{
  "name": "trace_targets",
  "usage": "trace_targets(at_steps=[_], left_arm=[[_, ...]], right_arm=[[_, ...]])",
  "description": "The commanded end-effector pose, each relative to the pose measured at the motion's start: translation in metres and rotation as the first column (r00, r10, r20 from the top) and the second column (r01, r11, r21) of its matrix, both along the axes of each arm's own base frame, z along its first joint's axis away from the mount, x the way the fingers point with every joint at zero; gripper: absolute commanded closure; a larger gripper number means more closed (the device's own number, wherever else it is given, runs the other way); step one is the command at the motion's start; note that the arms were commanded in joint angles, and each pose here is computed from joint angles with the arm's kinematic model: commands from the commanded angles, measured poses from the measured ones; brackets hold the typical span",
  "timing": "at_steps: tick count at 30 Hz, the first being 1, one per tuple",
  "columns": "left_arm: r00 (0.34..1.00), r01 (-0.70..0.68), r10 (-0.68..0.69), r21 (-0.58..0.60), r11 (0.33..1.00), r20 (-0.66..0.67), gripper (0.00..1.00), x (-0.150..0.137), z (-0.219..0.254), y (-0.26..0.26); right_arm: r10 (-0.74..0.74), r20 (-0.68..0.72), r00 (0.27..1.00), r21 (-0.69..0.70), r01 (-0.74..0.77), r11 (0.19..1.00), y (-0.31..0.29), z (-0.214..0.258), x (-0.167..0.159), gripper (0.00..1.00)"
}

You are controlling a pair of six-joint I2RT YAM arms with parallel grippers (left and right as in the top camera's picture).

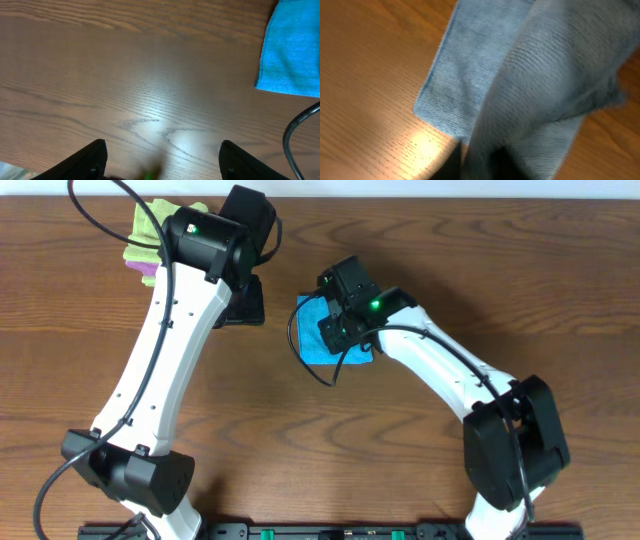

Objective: Fold the cloth
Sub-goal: 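Grasp the cloth's right corner with the right gripper and fold it leftward, then fold the blue cloth's right part over onto the left with the right gripper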

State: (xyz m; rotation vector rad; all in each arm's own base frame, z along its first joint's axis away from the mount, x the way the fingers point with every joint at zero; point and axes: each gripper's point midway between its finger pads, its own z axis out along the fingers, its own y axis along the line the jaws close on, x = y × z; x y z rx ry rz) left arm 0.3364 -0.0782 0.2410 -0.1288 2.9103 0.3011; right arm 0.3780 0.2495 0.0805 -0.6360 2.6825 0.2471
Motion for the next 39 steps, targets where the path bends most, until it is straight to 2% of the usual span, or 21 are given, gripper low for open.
trace_targets(at_steps=[1, 11, 15, 21, 25, 30, 35, 39], left_arm=[[1.000, 0.005, -0.006, 0.018, 1.000, 0.011, 0.28, -0.004, 0.007, 0.007], [1.000, 0.006, -0.006, 0.017, 1.000, 0.014, 0.29, -0.005, 0.008, 0.007], [1.000, 0.006, -0.006, 0.013, 1.000, 0.012, 0.29, -0.005, 0.008, 0.006], [1.000, 0.009, -0.009, -0.006, 1.000, 0.008, 0.29, -0.005, 0.007, 0.003], [1.000, 0.014, -0.014, -0.006, 1.000, 0.009, 0.28, -0.005, 0.007, 0.003], [1.000, 0.013, -0.013, -0.008, 1.000, 0.012, 0.29, -0.004, 0.007, 0.002], [1.000, 0.022, -0.022, -0.002, 1.000, 0.016, 0.29, -0.003, 0.008, 0.003], [1.000, 0.026, -0.026, 0.003, 1.000, 0.015, 0.29, -0.003, 0.008, 0.003]], right_arm=[[0.007, 0.042, 0.999, 0.009, -0.008, 1.000, 0.010, 0.015, 0.001, 0.01], [-0.019, 0.030, 0.999, 0.017, 0.019, 1.000, 0.013, 0.015, -0.002, 0.01], [-0.167, 0.057, 0.984, -0.026, 0.169, 0.985, -0.005, 0.014, 0.007, 0.01], [-0.218, -0.004, 0.976, -0.058, 0.218, 0.974, -0.021, 0.007, -0.001, 0.01], [-0.056, -0.073, 0.996, -0.117, 0.047, 0.992, -0.020, 0.000, -0.024, 0.01], [0.217, -0.114, 0.970, -0.208, -0.237, 0.949, -0.015, -0.007, -0.049, 0.01], [0.285, -0.072, 0.956, -0.195, -0.293, 0.936, 0.001, -0.004, -0.047, 0.01], [0.324, -0.061, 0.944, -0.242, -0.329, 0.913, 0.003, -0.010, -0.046, 0.01]])
